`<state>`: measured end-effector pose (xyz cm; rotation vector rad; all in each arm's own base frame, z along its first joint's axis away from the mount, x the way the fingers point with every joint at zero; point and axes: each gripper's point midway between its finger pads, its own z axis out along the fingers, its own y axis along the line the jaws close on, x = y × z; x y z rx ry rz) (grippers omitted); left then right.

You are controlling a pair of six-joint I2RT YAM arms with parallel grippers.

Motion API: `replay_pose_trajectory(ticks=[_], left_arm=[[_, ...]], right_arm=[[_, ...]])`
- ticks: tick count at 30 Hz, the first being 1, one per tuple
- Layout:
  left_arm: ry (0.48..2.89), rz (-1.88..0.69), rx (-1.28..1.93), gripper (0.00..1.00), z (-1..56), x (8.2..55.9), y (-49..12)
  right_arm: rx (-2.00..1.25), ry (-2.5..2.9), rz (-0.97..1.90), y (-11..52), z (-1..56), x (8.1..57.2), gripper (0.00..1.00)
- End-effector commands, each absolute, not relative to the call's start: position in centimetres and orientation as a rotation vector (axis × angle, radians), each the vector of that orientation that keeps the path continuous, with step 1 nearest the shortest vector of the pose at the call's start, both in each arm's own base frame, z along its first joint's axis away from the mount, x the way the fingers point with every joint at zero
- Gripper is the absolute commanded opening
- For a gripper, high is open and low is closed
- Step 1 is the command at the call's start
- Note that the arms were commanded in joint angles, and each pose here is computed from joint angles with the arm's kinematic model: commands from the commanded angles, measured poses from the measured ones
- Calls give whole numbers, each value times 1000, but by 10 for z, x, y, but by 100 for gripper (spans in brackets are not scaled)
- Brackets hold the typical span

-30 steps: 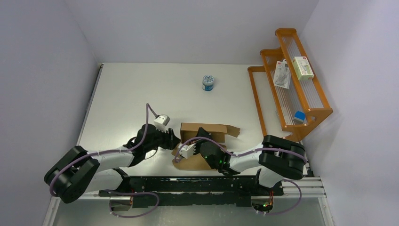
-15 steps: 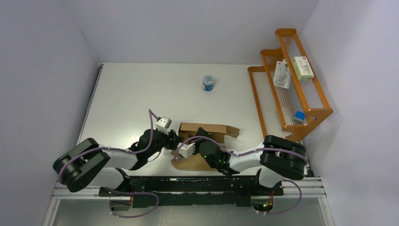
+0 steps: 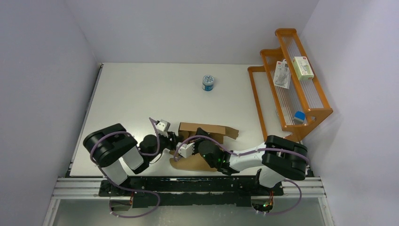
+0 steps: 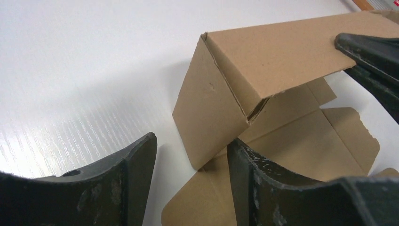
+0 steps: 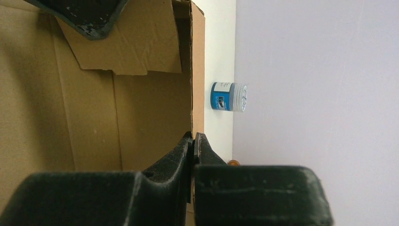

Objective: Fold the paper box

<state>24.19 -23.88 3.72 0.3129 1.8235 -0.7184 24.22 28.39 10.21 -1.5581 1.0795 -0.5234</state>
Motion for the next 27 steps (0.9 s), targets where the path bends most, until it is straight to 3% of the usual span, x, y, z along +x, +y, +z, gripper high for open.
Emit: replay_pose_trajectory(ticks=[1,17,27], left_arm=[[1620,-755,227,62,84,261,-246],[1580,-717,166,55,80,272,-244],[1594,-688,166,50,77,273,-240]], right_arm=[[-1636,1096,-427,291,83,231,0],[-1641,1116,-440,292,80,232,0],[-1517,1212,-170,304,118,215,37]])
